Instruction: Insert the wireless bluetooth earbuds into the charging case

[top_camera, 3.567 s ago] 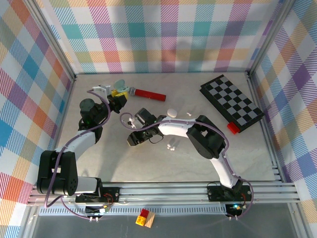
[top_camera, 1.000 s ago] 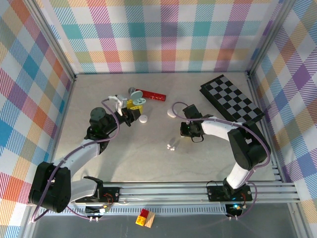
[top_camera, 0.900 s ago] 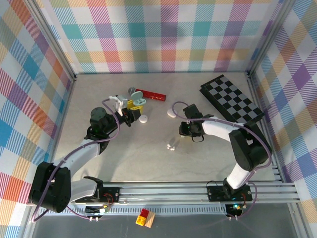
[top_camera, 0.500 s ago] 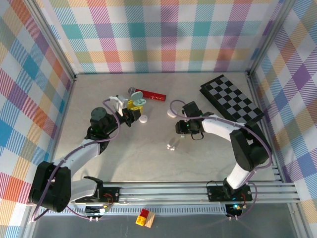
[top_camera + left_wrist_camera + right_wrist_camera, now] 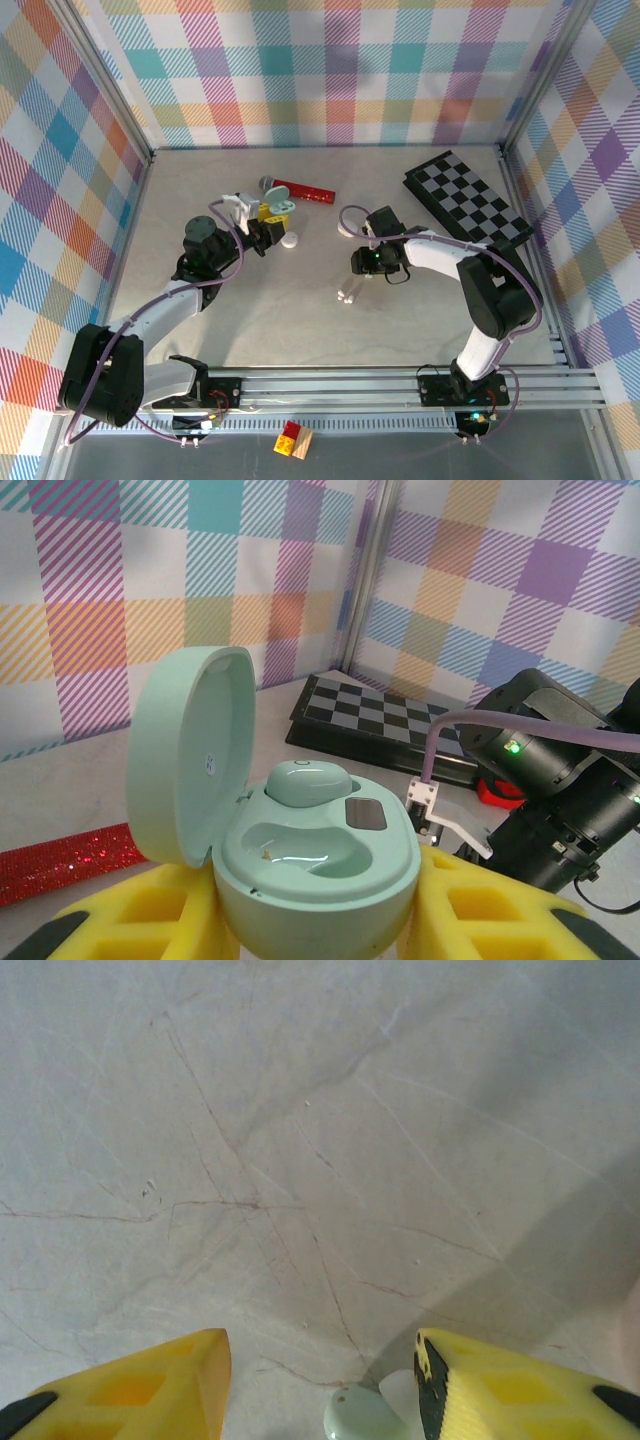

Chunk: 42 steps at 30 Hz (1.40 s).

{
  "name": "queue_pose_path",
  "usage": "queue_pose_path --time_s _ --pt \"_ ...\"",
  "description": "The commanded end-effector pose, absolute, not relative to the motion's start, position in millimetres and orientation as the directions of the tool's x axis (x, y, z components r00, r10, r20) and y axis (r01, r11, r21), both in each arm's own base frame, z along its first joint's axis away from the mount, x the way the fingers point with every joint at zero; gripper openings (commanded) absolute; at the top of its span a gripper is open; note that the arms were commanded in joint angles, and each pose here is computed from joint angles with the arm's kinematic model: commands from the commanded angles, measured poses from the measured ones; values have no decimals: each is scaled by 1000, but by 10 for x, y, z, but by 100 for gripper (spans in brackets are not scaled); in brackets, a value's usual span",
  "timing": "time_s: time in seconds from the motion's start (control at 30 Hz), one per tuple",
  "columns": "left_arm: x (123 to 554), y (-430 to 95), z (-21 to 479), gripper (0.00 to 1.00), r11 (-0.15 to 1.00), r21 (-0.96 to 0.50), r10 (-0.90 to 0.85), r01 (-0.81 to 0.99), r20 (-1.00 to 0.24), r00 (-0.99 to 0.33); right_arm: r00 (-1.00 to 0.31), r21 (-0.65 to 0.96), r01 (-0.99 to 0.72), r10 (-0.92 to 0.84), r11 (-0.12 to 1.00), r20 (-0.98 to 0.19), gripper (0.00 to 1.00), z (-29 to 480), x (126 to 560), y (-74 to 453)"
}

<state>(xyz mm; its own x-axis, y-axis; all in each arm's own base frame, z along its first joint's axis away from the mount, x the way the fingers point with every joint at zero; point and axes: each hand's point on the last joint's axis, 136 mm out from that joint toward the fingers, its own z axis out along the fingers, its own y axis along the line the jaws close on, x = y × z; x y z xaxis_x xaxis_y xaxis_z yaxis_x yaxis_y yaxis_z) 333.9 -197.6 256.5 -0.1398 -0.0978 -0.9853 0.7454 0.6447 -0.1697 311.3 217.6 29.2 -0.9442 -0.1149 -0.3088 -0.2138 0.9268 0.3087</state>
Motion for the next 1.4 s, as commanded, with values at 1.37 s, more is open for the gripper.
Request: queue_pose_path --time_s 1.37 --pt "3323 -2026 2620 37 630 -144 -87 763 -990 -115 -937 328 -306 -222 894 -268 57 285 2829 2263"
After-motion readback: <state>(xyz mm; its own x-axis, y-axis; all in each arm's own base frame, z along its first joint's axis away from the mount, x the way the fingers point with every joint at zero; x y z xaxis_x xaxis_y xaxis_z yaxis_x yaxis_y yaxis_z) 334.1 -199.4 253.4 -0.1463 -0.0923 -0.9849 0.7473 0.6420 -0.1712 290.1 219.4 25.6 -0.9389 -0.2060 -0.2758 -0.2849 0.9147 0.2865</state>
